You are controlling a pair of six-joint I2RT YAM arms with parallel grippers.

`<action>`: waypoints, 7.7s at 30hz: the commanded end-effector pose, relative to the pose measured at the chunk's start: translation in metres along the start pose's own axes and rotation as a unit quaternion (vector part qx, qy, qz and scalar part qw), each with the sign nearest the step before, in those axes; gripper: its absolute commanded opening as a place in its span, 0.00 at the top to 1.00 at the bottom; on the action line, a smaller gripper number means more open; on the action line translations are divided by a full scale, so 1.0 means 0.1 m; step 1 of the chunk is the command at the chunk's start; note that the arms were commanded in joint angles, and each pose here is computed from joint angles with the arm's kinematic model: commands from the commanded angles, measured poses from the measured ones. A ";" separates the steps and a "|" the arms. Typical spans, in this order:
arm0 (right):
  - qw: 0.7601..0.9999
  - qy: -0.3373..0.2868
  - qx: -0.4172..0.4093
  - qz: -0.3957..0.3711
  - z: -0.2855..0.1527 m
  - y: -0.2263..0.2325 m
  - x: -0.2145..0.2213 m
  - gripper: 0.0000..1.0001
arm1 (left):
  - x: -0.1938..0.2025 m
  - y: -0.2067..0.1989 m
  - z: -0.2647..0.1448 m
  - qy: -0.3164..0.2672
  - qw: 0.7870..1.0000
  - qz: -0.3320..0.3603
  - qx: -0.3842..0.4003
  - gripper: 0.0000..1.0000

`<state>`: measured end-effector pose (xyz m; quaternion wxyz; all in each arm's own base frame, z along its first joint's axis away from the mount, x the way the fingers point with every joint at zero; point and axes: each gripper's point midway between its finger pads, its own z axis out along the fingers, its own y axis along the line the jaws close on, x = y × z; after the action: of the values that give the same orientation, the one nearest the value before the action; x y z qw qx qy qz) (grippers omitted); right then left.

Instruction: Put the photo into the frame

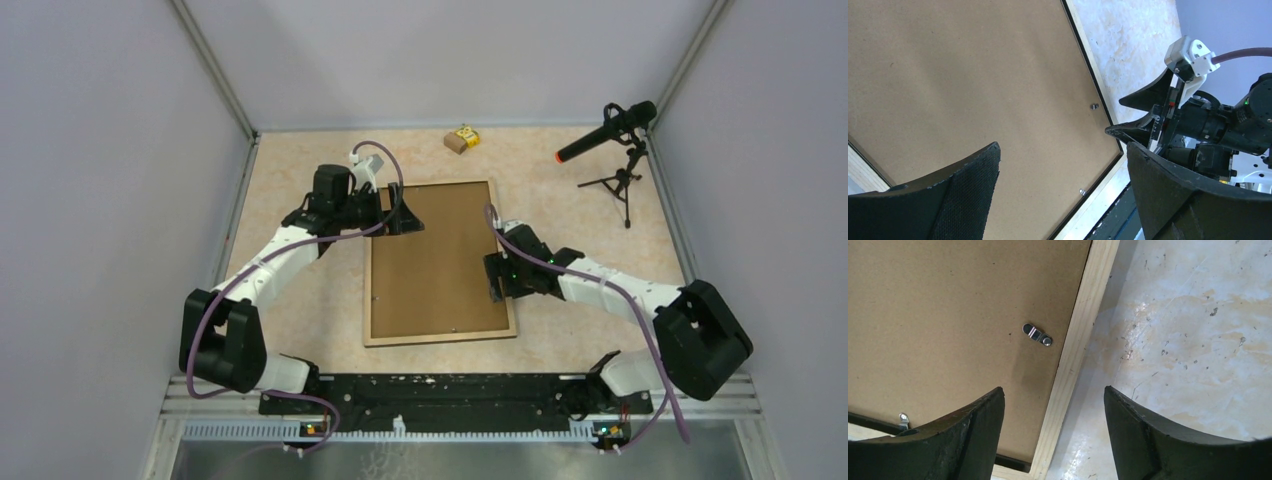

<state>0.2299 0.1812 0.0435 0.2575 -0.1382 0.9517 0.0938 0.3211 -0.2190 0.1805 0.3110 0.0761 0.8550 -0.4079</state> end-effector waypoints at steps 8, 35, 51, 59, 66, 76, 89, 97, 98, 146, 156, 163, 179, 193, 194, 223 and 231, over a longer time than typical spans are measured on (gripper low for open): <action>0.998 -0.033 0.048 -0.027 0.14 -0.04 -0.30 0.37 | -0.08 -0.02 0.00 -0.016 1.000 0.016 0.009 0.02; 0.993 0.010 0.108 0.047 0.36 -0.09 -0.11 0.85 | -0.10 -0.02 -0.01 -0.018 1.000 0.017 0.009 0.02; 0.979 0.036 0.135 0.149 0.33 -0.01 0.00 1.00 | -0.11 -0.05 -0.04 -0.021 1.000 0.018 0.012 0.02; 0.982 0.010 0.136 0.130 0.23 0.00 -0.22 1.00 | -0.11 -0.05 -0.04 -0.023 0.999 0.020 0.011 0.02; 0.986 -0.016 0.105 0.126 0.10 0.07 -0.35 0.67 | -0.10 -0.04 -0.03 -0.022 1.000 0.019 0.011 0.02; 0.988 -0.031 0.062 0.140 0.07 0.16 -0.33 0.56 | -0.06 0.00 0.01 -0.016 1.000 0.015 0.013 0.02; 0.985 -0.002 0.051 0.166 0.36 -0.15 -0.40 0.69 | 0.20 -0.14 0.21 0.036 0.997 0.033 0.068 0.02; 0.988 0.029 0.070 0.132 0.56 -0.21 -0.40 0.67 | 0.46 -0.32 0.40 0.081 0.989 0.079 0.096 0.01; 0.988 0.039 0.077 0.130 0.58 -0.23 -0.37 0.68 | 0.49 -0.34 0.42 0.084 0.988 0.089 0.093 0.02; 0.920 -0.022 -0.076 0.385 -0.18 0.46 -1.07 1.00 | 2.08 -0.61 0.73 0.082 0.817 0.441 -0.361 0.02; 0.921 -0.024 -0.074 0.382 -0.22 0.44 -1.05 1.00 | 1.96 -0.39 0.64 0.065 0.678 0.540 -0.495 0.11; 0.922 -0.022 -0.073 0.380 -0.21 0.44 -1.03 1.00 | 1.97 -0.52 0.65 0.057 0.679 0.554 -0.478 0.43; 0.934 -0.254 -0.074 0.241 -1.60 0.06 -1.80 0.23 | 1.53 -1.07 0.26 0.022 0.716 0.538 -0.445 1.00; 0.876 -0.419 0.016 0.240 -3.12 -0.55 -1.88 0.05 | 0.97 -2.61 -0.24 -0.033 0.866 0.485 -0.115 1.00; 0.872 -0.427 0.013 0.240 -3.21 -0.55 -1.88 0.05 | 0.95 -2.71 -0.31 -0.036 0.871 0.482 -0.087 1.00; 0.876 -0.422 -0.019 0.231 -3.09 -0.44 -1.83 0.02 | -0.18 -0.60 -1.22 -0.159 0.982 -0.061 -0.080 1.00; 0.941 -0.253 -0.131 0.185 -1.85 0.19 -1.62 0.02 | 0.49 0.52 -1.29 -0.174 0.940 -0.117 -0.269 1.00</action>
<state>0.2647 0.1357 0.3428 0.5424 0.0941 0.8008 0.2360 0.2467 -0.1444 0.2454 0.4272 -0.0959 0.8369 -0.3285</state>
